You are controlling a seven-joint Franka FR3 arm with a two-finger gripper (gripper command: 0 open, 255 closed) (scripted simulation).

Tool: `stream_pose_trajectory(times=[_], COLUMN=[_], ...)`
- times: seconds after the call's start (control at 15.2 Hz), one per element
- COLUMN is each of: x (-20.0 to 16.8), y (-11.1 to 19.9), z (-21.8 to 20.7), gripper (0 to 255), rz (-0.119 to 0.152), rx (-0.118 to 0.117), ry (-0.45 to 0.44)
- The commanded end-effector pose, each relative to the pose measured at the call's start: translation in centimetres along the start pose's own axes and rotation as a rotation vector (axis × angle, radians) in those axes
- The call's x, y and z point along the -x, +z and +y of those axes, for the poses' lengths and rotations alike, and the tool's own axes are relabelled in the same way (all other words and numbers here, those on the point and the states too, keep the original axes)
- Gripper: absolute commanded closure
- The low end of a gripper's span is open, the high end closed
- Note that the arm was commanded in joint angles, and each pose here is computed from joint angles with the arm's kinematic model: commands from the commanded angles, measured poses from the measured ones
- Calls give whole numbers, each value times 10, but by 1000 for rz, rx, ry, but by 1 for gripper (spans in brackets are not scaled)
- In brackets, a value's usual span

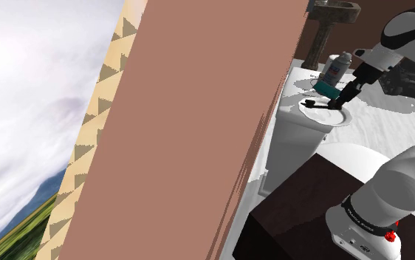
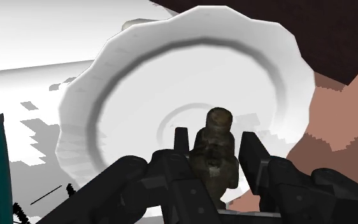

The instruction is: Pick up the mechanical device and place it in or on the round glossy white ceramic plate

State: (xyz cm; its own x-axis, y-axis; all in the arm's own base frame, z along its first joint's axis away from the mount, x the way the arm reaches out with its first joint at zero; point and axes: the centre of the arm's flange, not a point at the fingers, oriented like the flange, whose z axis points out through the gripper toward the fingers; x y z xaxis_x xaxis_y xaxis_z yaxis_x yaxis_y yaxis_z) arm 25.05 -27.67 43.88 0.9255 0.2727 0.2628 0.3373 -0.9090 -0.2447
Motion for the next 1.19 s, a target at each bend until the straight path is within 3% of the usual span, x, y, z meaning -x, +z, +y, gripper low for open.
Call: stream_pose_trajectory(times=[0.0,0.33,0.59,1.12], x=[-1,0,0,0], y=[0,0,-50,-50], z=[0,0,0,0], gripper=[0,0,0,0], rz=[0,0,0,0], rx=[0,0,0,0], ry=[-1,-1,-1,-1])
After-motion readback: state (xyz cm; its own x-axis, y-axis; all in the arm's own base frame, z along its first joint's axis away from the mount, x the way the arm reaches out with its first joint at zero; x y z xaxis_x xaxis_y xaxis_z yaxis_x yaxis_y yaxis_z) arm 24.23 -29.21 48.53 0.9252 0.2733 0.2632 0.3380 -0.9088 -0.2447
